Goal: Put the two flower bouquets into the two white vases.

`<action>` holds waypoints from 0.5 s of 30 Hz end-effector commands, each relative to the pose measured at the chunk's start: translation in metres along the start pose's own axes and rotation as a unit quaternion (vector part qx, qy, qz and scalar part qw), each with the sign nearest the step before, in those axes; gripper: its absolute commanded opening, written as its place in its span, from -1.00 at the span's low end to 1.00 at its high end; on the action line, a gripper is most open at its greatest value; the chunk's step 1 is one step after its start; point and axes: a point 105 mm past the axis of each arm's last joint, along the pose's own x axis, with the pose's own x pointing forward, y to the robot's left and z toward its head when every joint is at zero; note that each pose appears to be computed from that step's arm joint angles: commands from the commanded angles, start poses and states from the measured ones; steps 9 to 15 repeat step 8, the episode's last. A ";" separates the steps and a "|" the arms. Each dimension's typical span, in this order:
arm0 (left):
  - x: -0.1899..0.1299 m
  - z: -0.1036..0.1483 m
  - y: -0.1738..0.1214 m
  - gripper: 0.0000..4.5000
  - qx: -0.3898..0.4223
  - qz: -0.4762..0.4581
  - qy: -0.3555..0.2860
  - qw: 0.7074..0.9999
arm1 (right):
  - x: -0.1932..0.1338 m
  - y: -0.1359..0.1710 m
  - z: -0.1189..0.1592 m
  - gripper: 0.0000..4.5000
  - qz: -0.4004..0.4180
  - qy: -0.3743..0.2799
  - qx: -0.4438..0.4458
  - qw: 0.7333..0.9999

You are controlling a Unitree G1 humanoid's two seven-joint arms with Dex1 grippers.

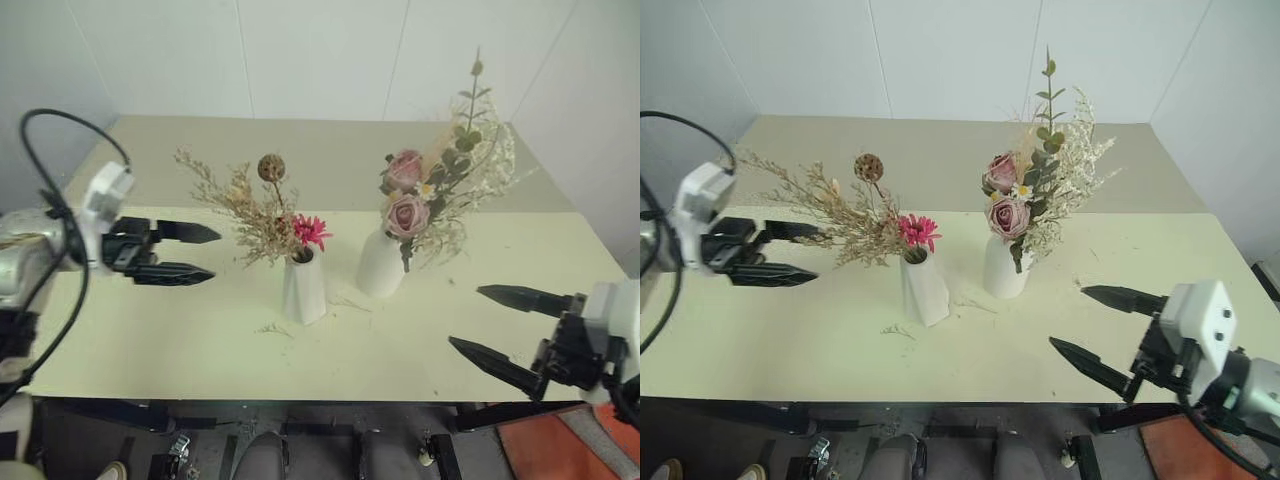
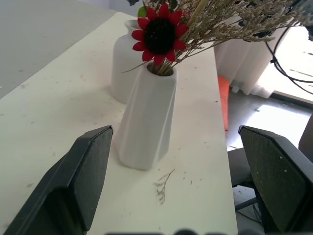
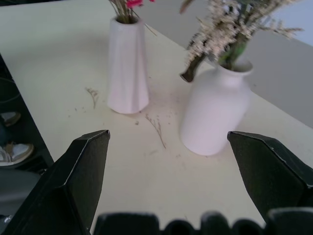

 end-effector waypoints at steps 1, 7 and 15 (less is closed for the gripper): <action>-0.015 0.014 -0.013 0.99 0.013 0.006 -0.019 1.000 | -0.023 -0.010 0.006 1.00 -0.011 0.020 -0.032 0.999; -0.022 0.015 -0.024 0.99 0.007 0.029 -0.036 0.999 | -0.042 -0.027 0.013 1.00 -0.009 0.033 -0.040 0.999; -0.024 0.016 -0.023 0.99 0.007 0.036 -0.040 0.999 | -0.041 -0.028 0.014 1.00 -0.002 0.034 -0.042 0.999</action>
